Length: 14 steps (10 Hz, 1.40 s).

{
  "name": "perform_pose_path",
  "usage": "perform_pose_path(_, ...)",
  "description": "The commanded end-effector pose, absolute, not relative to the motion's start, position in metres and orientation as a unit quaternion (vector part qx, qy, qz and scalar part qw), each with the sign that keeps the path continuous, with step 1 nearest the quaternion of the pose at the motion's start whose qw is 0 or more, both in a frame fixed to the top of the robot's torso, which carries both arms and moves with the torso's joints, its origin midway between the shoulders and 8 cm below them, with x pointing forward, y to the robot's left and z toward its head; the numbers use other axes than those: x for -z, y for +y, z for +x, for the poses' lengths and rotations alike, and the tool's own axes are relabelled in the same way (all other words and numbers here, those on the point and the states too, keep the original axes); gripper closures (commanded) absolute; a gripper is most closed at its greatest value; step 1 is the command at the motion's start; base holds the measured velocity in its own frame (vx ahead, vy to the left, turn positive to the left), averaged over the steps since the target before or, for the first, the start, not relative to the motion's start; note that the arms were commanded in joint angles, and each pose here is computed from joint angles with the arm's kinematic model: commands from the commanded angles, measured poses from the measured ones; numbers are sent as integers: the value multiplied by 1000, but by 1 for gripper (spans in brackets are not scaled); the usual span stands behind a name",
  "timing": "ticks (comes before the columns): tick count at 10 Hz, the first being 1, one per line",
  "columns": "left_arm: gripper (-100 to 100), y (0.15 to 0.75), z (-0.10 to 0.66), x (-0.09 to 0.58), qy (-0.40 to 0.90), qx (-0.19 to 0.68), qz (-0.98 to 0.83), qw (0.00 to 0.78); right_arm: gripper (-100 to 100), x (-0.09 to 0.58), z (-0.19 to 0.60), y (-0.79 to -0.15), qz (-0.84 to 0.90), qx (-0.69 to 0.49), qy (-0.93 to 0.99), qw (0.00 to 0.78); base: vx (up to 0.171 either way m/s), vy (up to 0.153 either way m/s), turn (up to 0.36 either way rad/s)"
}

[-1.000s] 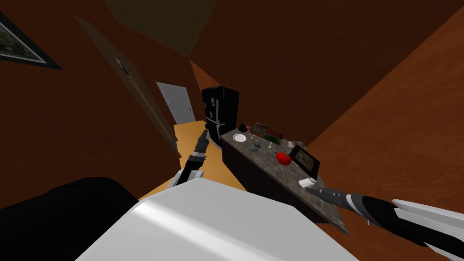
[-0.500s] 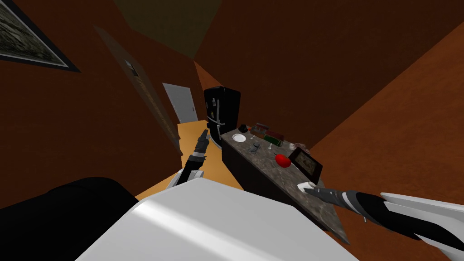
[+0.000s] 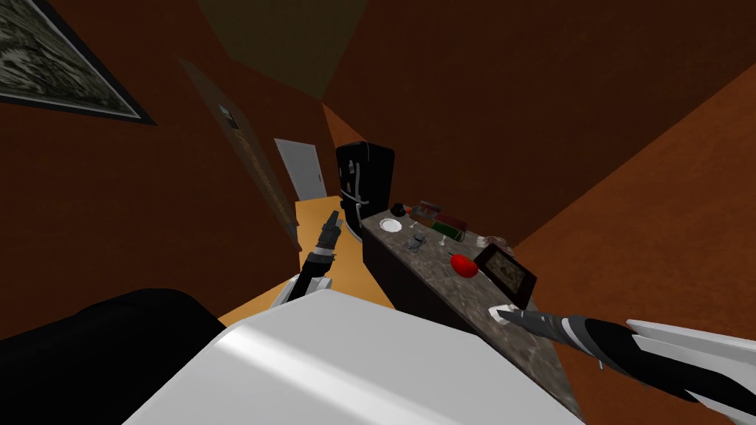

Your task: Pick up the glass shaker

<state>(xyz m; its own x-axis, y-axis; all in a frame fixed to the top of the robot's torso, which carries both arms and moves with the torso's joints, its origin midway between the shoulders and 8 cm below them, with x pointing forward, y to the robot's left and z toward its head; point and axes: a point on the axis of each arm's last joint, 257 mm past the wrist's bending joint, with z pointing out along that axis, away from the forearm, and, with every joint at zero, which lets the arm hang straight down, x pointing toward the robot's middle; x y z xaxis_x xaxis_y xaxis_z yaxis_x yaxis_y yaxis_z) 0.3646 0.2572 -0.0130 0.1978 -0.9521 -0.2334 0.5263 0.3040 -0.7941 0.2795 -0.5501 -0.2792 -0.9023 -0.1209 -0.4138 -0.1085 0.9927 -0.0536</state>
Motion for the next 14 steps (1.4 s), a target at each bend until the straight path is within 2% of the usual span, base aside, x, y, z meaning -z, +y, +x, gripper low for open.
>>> perform_pose_path(1,0,257,365,13,369,515,-288,718,-100,286,269,-556,-53,17,975,213,39,12,75)
perform_pose_path(4,0,257,365,13,369,515,-288,718,-100,291,259,-559,-46,18,976,213,37,12,78)
perform_pose_path(5,0,257,365,13,369,515,-288,718,100,291,259,-559,-46,19,976,213,0,0,0)
perform_pose_path(9,0,257,365,13,369,515,-288,718,100,291,259,-559,-47,19,976,213,0,0,0)
perform_pose_path(10,0,257,365,13,369,515,-288,718,0,291,259,-559,-47,19,976,213,0,0,0)
perform_pose_path(11,0,257,365,13,369,515,-288,718,100,294,255,-562,-44,20,976,213,0,0,0)
perform_pose_path(14,0,257,365,13,369,515,-288,718,100,280,280,-550,-59,15,975,213,-40,-12,-106)
